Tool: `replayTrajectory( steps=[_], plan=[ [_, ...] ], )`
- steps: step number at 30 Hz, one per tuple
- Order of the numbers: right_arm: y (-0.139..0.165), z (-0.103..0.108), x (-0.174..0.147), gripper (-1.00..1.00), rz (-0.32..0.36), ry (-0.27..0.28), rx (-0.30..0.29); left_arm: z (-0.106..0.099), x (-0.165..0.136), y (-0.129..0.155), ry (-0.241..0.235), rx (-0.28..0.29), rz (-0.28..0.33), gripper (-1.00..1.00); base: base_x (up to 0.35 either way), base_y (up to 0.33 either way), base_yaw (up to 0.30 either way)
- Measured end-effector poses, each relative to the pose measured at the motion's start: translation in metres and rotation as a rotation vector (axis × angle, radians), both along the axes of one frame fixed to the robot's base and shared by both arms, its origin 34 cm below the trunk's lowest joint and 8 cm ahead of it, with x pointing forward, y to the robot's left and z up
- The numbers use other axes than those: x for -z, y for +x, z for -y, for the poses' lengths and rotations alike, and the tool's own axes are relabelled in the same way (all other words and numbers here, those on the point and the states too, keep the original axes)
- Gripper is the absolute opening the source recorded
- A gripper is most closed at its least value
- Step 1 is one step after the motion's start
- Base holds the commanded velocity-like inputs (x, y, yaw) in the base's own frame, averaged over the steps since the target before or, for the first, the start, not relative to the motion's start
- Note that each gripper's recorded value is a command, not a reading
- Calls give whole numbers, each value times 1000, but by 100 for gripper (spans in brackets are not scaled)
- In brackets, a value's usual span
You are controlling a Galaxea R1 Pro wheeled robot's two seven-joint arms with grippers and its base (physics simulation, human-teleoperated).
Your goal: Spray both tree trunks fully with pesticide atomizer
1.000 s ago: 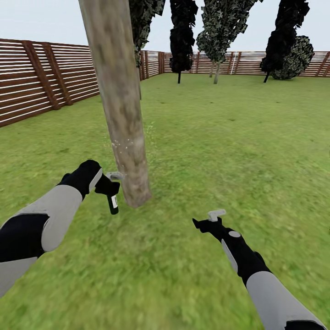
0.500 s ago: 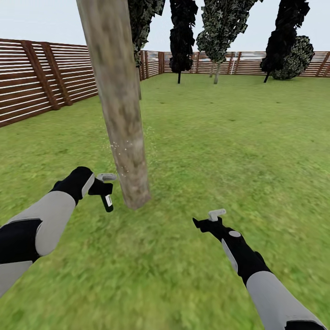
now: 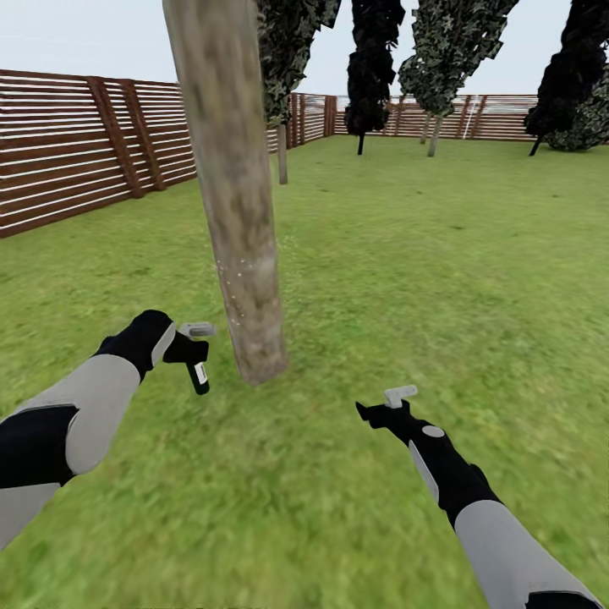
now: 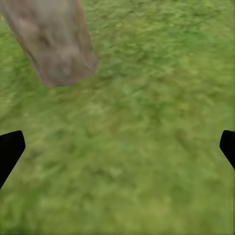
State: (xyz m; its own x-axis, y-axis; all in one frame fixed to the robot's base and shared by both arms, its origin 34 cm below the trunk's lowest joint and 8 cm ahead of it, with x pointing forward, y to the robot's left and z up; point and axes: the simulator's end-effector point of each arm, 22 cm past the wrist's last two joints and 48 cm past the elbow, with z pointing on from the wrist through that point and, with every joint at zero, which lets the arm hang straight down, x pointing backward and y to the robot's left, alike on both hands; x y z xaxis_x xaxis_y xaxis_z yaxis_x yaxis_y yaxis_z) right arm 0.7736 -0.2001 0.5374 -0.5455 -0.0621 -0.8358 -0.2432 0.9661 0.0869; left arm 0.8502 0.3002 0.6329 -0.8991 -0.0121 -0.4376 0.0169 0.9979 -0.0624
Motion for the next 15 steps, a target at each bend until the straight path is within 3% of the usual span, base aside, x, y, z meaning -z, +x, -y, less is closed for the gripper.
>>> replayTrajectory(
  steps=[7,15],
  plan=[
    [0,0,0,100,0,0,0,1,21,-15,-4,-1,-32,-100,24,-273,8],
    [0,0,0,100,0,0,0,0,44,-33,0,-1,-70,-100,149,-264,4]
  ],
)
